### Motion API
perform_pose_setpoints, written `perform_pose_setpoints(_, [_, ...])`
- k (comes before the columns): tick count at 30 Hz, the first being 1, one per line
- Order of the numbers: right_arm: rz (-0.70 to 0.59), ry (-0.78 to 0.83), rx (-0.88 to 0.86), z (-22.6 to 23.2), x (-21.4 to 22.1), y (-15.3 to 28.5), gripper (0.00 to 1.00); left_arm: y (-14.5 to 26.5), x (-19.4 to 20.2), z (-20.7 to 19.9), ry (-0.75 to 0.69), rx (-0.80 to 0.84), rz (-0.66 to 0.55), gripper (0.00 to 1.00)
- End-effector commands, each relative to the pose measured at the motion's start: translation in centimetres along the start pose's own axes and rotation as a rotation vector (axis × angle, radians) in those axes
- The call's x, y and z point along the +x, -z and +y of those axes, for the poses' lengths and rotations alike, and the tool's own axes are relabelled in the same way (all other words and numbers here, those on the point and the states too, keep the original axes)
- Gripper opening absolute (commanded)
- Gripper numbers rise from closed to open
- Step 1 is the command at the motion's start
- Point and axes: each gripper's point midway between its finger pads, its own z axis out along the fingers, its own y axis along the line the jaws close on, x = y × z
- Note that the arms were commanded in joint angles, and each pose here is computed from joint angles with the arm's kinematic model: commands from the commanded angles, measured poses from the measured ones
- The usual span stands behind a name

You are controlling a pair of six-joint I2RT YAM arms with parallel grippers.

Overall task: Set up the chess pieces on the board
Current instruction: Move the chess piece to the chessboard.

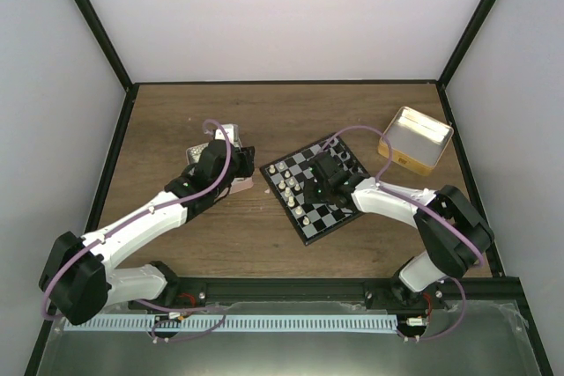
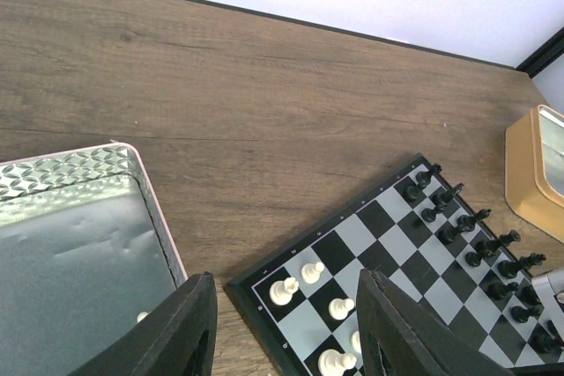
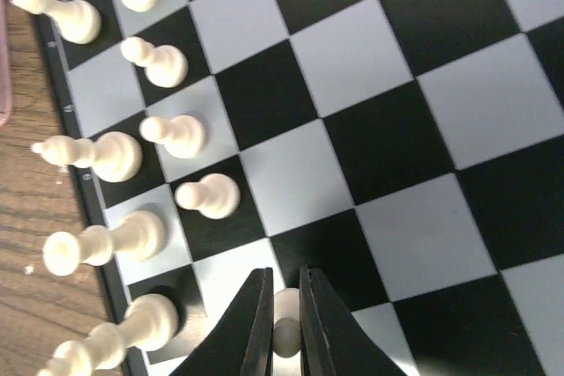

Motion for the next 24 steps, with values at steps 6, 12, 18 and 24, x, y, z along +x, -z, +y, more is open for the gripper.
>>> perform_pose_setpoints(6, [-0.028,0.008,-0.138,3.1,-1.6,0.1,0.09,0.0,0.0,0.4,0.016,-0.001,-0.008,0.46])
perform_pose_setpoints(12, [-0.006,0.008,-0.142,3.1,-1.2,-0.4,0.12,-0.1,0.0,0.6,0.02,-0.005,-0.007,0.46])
perform_pose_setpoints(18, [0.013,0.012,-0.161,3.5,-0.8,-0.6,0.22,-0.2,0.0,0.8,0.026,-0.009,-0.005,0.46])
perform_pose_setpoints(24, [-0.022,0.004,-0.151,3.4,-1.7,0.5,0.34,-0.4,-0.7,2.0,0.01,-0.049,-0.005,0.59])
